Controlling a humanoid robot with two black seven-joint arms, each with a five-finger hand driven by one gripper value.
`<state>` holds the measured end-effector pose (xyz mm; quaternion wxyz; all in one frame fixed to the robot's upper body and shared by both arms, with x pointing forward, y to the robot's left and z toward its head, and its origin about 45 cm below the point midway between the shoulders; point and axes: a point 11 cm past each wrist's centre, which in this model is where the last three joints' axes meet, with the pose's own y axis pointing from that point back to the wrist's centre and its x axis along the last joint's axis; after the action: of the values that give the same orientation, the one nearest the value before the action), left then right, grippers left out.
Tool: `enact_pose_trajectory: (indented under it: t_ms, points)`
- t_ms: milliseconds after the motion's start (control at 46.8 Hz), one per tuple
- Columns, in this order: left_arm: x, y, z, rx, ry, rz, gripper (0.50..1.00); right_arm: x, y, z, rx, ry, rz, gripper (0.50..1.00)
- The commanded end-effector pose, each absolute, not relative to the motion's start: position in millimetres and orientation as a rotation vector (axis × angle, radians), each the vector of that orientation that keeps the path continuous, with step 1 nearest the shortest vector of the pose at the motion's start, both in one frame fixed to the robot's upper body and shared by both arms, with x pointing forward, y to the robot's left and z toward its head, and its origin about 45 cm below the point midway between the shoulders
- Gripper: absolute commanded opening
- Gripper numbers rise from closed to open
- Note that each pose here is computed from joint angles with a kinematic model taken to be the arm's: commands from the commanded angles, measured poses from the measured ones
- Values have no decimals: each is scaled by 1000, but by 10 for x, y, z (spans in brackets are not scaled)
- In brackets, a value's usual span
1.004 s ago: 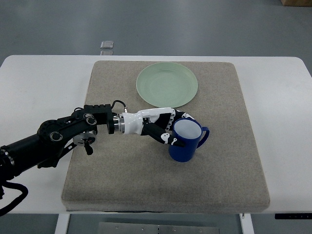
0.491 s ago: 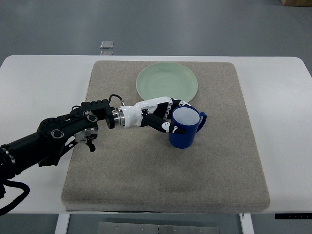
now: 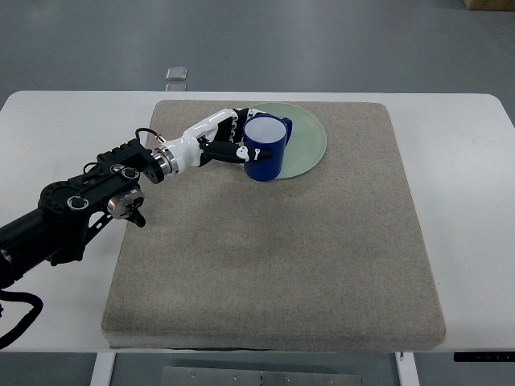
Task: Place cup left of plate with left hand
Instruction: 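Lift the blue mug and carry it past the plate toward the left arm, then lower the blue mug onto the pad beside the plate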
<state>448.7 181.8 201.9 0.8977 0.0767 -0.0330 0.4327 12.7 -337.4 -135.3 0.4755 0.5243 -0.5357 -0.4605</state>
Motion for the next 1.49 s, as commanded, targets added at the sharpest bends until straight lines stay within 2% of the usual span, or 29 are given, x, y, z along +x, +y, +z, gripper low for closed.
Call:
enact_pose_trajectory:
  t_ms: [0,235,427,982,1345,1367,1431,1473]
  points:
    - [4545,1943,2059,146,-80,957,500,132,-3377,-1352,1282,-1310,-1124,934]
    - [4636,2489,2133,131,-105,1102,500,123,-3372,-1353,1281,-1309,-1127,934]
    - [4566,2823,2054,115,-150,1152,500,123,-3372,-1353,1281,-1309,-1127,934]
    - [4302,3002,1661,147,-104,1173,500,132,-3372,-1352,1283,-1310,-1126,934]
    - [4296,3050,1647,142,-118,1198,500,123,-3372,-1353,1281,-1309,-1127,934]
    - [4299,3055,1650,142,-120,1203,522,132,-3377,-1352,1282,-1310,-1124,934]
    - [4306,3075,1657,147,-131,1218,636,123,-3372,-1353,1281,-1309,-1127,934]
    - [4306,3084,1657,147,-132,1224,683,123,-3372,-1353,1281,-1309,-1127,934]
